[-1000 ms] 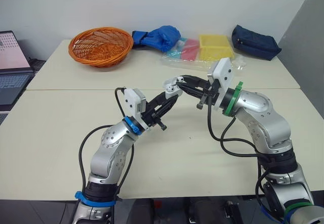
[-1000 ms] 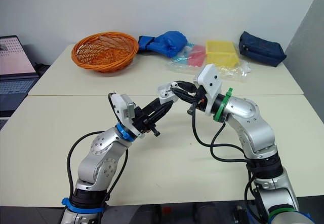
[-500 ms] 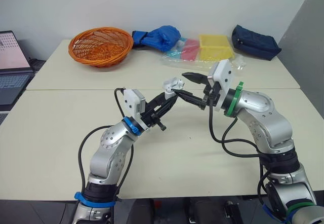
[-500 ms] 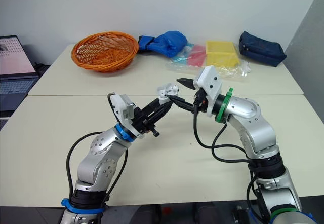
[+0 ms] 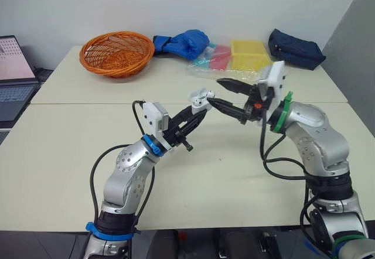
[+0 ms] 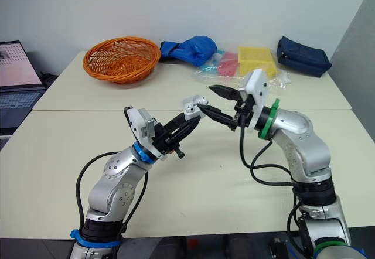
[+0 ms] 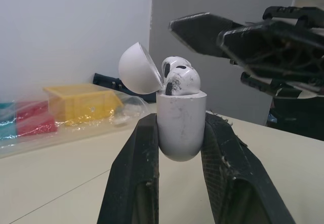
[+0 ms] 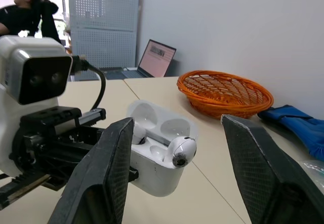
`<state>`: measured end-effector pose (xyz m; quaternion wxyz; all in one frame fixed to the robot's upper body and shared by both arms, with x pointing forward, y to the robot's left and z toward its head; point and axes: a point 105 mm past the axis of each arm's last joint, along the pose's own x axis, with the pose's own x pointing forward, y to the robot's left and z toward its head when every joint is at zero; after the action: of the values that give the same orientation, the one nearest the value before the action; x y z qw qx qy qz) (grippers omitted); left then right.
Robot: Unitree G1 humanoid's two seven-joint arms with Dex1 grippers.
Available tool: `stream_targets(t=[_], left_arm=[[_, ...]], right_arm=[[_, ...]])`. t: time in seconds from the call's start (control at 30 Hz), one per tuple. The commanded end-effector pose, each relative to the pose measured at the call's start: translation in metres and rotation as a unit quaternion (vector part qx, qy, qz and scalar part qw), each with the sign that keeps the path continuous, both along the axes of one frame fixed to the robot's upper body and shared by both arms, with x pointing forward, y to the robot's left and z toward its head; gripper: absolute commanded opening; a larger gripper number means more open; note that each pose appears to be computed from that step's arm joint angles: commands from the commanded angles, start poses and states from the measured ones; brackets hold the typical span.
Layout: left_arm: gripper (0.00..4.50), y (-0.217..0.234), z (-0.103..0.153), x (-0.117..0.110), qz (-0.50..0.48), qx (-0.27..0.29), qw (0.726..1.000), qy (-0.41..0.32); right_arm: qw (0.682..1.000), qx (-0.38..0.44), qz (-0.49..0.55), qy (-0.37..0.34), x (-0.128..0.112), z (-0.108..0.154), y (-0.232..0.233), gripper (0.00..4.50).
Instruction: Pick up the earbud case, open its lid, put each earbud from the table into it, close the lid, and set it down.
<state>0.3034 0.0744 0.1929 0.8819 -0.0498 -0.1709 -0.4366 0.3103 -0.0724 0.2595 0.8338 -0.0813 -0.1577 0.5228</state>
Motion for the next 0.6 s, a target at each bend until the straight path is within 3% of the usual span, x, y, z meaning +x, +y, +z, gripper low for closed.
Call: stream_targets(t=[0.03, 0.17, 0.27, 0.43, 0.6], left_arm=[[0.78, -0.001, 0.014, -0.007, -0.009, -0.008, 1.000, -0.029], [0.78, -0.002, 0.014, -0.006, -0.010, -0.009, 0.999, -0.030], [0.78, -0.003, 0.015, -0.006, -0.010, -0.008, 0.999, -0.032], [0.78, -0.003, 0.016, -0.005, -0.011, -0.005, 0.999, -0.034], [0.78, -0.003, 0.016, -0.005, -0.009, -0.006, 0.999, -0.034]], right_arm=[[0.999, 0.018, -0.023, -0.033, -0.002, 0.018, -0.011, 2.85], [0.996, -0.006, -0.085, -0.004, 0.020, 0.000, -0.017, 2.85], [0.994, -0.033, -0.106, -0.013, 0.027, -0.010, -0.014, 1.94], [0.994, -0.046, -0.102, -0.011, 0.027, -0.016, -0.010, 0.04], [0.995, -0.038, -0.092, -0.014, 0.022, -0.011, -0.010, 0.01]])
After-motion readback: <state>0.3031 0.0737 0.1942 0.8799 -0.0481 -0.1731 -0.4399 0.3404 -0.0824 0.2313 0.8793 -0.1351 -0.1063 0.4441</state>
